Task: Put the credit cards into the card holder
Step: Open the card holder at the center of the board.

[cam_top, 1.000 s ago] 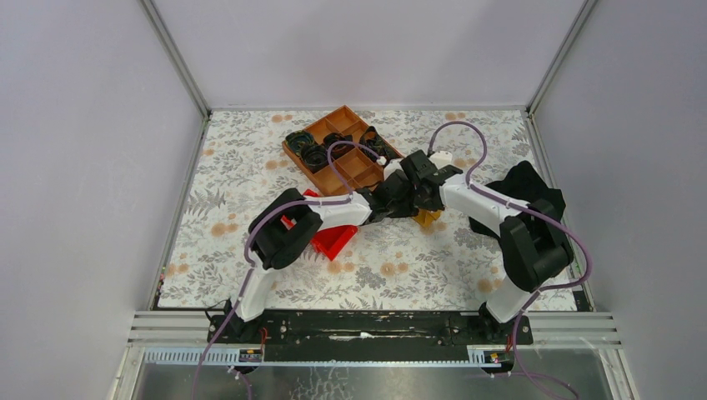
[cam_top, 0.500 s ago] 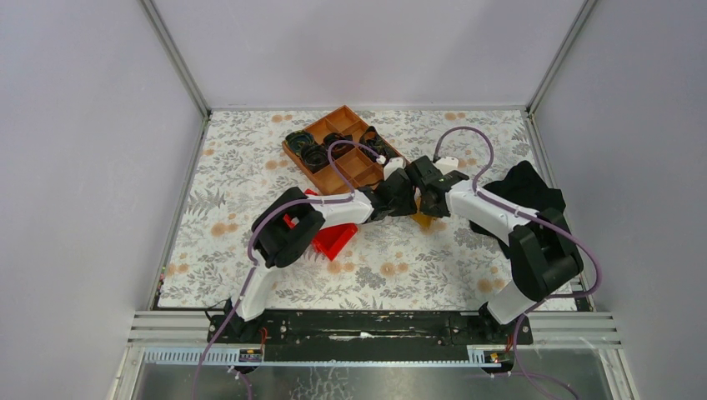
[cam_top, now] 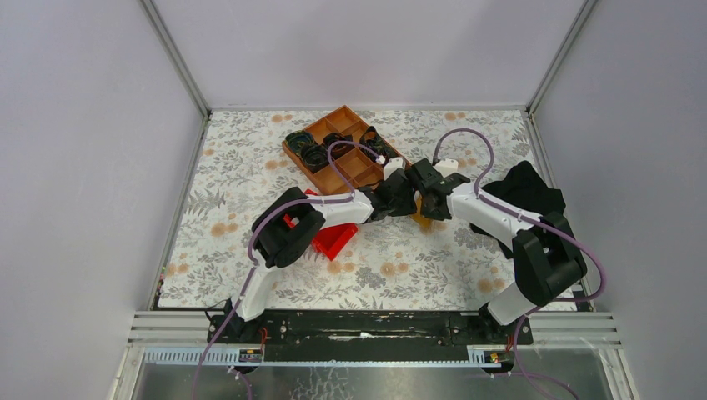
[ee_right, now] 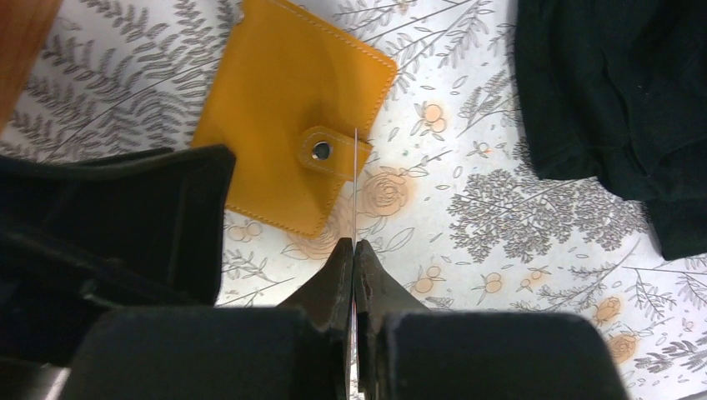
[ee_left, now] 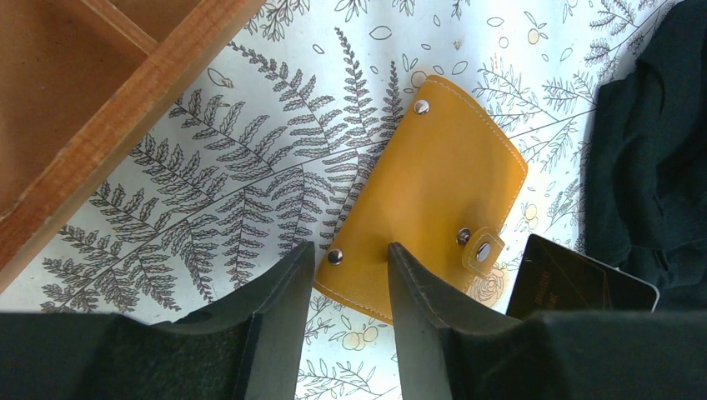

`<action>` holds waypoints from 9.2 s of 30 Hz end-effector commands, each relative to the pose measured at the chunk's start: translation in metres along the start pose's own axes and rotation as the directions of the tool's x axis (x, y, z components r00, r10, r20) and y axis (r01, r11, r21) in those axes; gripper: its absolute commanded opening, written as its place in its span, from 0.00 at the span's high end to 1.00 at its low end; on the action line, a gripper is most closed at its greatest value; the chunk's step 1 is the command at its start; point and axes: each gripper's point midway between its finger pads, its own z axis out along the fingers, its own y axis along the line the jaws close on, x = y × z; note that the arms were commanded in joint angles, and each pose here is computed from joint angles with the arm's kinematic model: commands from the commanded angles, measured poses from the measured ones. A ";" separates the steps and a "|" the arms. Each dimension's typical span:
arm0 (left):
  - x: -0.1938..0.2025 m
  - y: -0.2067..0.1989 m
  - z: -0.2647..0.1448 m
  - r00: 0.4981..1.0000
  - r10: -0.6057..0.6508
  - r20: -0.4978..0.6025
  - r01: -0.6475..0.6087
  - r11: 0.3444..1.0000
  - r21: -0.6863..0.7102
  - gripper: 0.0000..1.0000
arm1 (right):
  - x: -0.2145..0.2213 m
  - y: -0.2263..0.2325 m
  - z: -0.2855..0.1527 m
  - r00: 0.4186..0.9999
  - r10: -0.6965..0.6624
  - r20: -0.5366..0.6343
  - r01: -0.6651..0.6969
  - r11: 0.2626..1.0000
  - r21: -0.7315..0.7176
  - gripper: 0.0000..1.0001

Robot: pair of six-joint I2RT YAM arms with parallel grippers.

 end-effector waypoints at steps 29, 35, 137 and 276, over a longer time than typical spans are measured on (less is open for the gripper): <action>0.123 0.140 0.000 0.936 -0.007 -0.352 -0.135 0.916 -0.379 0.55 | 0.020 0.023 0.009 0.997 -0.049 -0.065 0.046 0.998 -0.049 1.00; 0.126 0.144 -0.002 0.934 -0.015 -0.356 -0.133 0.913 -0.386 0.55 | 0.018 0.011 0.016 0.998 -0.029 -0.062 0.029 1.000 -0.002 1.00; 0.199 0.199 -0.068 0.858 -0.090 -0.506 -0.151 0.898 -0.414 0.73 | 0.044 -0.019 -0.003 0.923 0.384 -0.024 -0.355 0.825 -0.441 1.00; 0.153 0.272 -0.112 0.939 -0.071 -0.338 -0.191 0.707 -0.681 0.58 | 0.004 0.144 -0.015 0.972 -0.187 0.143 0.225 0.556 -0.800 1.00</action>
